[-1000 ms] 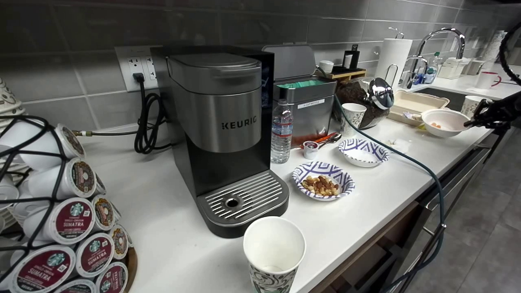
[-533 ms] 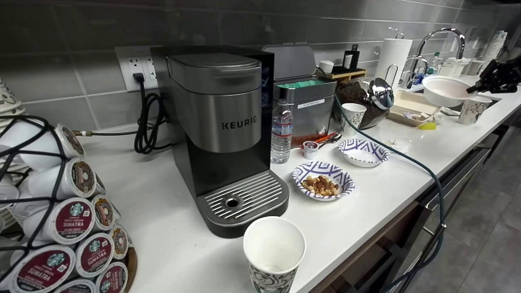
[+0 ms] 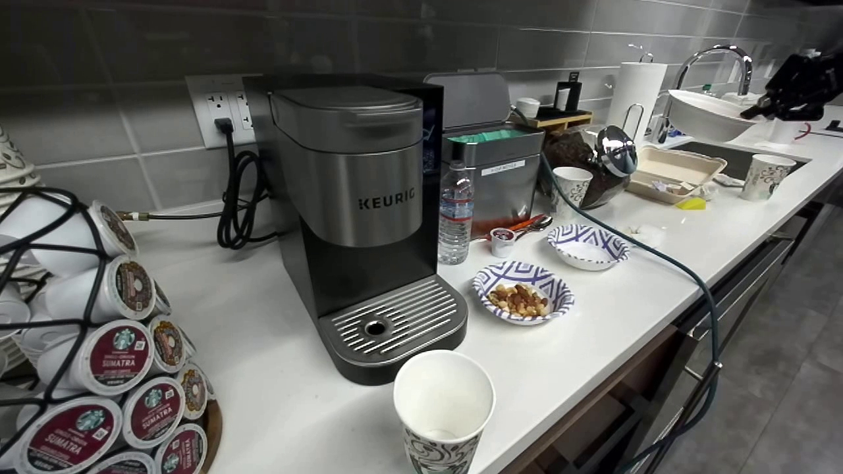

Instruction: Pour the contents of the white bowl into the striped bowl

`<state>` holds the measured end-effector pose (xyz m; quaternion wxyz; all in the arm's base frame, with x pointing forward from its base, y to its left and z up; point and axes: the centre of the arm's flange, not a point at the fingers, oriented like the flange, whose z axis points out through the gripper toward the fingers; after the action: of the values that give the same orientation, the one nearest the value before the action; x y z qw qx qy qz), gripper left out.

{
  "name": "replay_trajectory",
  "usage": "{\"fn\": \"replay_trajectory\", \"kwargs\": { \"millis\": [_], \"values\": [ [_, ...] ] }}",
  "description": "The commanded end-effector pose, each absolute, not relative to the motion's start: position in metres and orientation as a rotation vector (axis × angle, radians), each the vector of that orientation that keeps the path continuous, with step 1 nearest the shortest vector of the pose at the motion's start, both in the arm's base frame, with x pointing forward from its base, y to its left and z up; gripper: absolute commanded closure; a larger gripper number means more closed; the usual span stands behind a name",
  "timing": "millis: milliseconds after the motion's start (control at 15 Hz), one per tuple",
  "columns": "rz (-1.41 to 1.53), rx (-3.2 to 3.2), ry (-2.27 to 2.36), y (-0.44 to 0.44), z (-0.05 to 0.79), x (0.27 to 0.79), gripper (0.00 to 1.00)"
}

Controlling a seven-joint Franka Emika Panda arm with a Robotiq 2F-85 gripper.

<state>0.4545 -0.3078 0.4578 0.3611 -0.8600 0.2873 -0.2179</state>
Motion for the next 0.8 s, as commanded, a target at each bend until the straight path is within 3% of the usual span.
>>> {"fn": "replay_trajectory", "kwargs": {
  "millis": [0,733],
  "values": [
    [-0.565,-2.283,0.798,-0.302,0.457,0.454,0.98],
    [-0.589,-2.615,0.470,-0.144,0.456,0.547,0.98]
  ]
}}
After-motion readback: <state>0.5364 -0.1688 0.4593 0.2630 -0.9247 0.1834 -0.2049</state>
